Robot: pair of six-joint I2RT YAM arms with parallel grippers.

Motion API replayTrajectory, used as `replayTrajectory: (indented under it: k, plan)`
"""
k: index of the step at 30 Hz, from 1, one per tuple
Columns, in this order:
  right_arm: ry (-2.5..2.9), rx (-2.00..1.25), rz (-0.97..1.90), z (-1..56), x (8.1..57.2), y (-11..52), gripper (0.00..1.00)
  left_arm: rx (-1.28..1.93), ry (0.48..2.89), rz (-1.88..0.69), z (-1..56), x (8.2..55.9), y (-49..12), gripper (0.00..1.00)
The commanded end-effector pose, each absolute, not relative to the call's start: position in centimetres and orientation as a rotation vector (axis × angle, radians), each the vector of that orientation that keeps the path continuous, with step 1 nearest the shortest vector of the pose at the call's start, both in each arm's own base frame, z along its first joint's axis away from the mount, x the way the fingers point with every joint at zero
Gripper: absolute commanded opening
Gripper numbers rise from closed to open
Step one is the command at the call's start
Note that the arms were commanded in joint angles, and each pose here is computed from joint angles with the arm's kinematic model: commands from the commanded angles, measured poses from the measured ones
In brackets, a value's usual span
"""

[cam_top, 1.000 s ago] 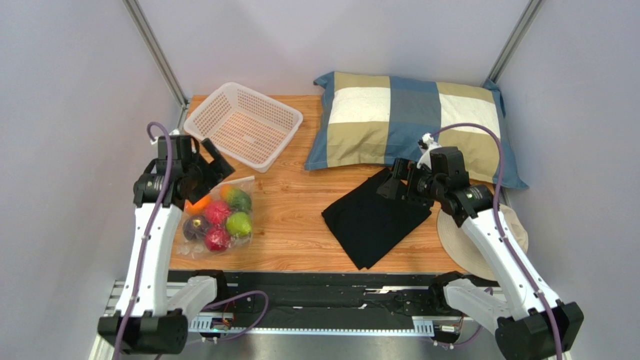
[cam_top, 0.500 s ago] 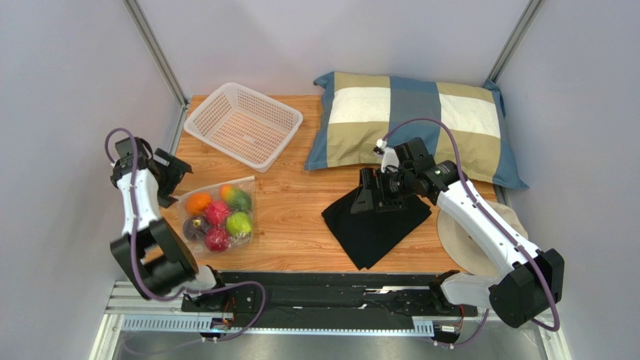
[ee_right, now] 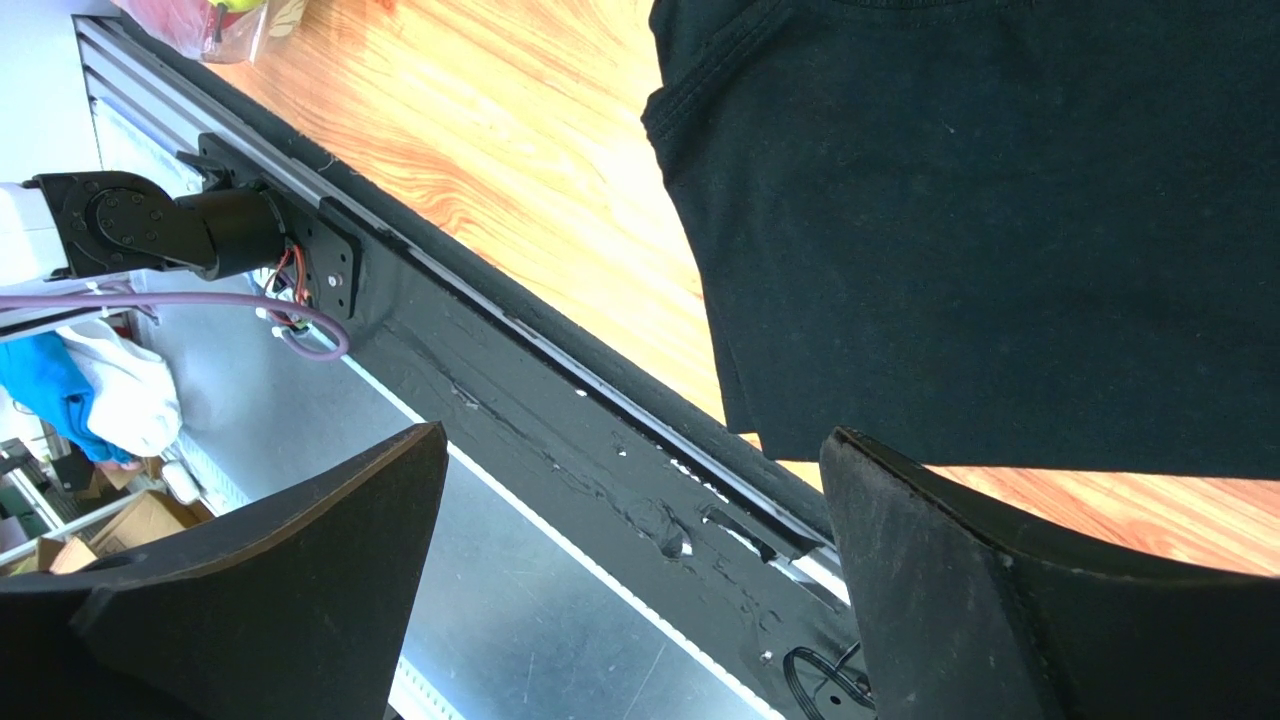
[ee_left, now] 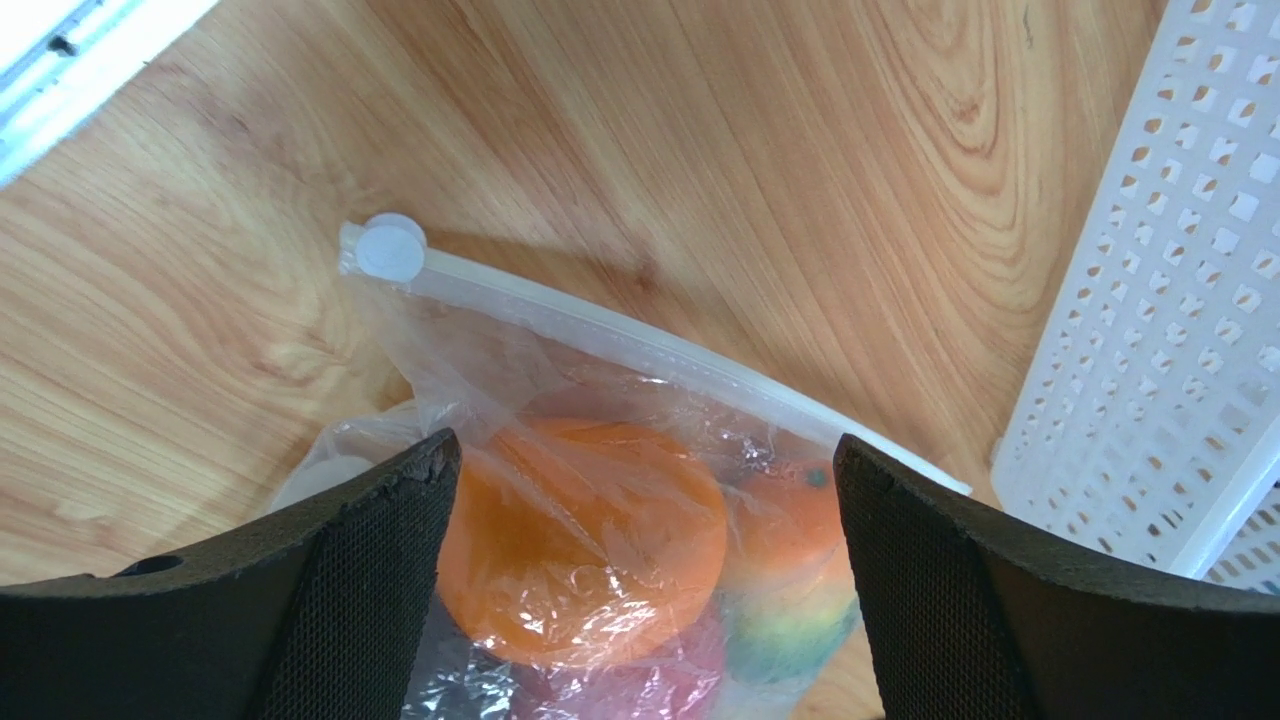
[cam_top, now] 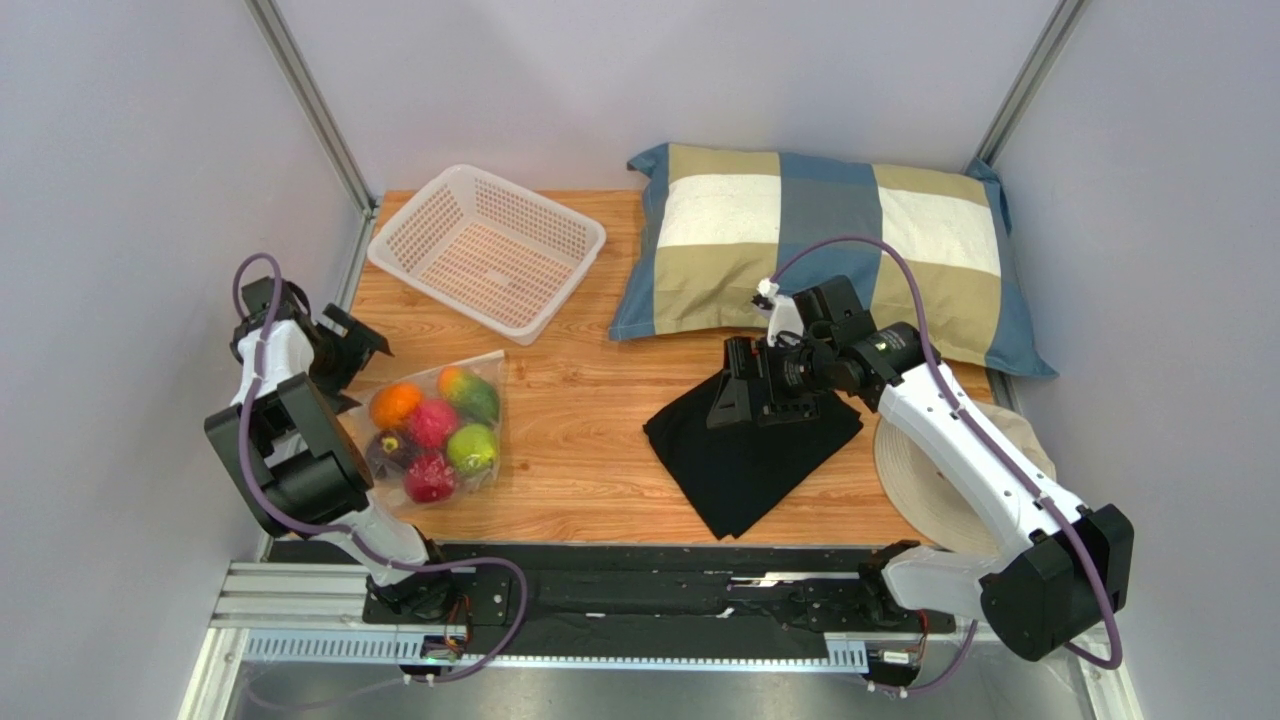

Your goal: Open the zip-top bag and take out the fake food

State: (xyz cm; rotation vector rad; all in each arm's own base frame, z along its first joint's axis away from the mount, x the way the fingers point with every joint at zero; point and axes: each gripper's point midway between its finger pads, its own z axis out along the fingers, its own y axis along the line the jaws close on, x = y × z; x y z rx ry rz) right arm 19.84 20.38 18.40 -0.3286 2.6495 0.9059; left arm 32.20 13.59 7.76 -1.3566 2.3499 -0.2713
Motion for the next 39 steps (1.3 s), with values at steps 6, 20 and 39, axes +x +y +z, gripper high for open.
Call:
replayTrajectory:
  k: [6,20,39]
  plan:
    - [2.676,-0.333,0.898,17.4,19.5,20.2,1.00,-1.174,2.290,0.008,12.0,31.1,17.7,0.98]
    - [2.677,-0.368,0.858,18.3,20.7,20.3,1.00,-1.286,2.302,-0.389,6.5,34.0,14.7,0.80]
    - [2.478,-0.430,1.006,22.4,24.9,27.1,1.00,-0.454,1.845,-0.656,24.2,28.3,2.6,0.00]
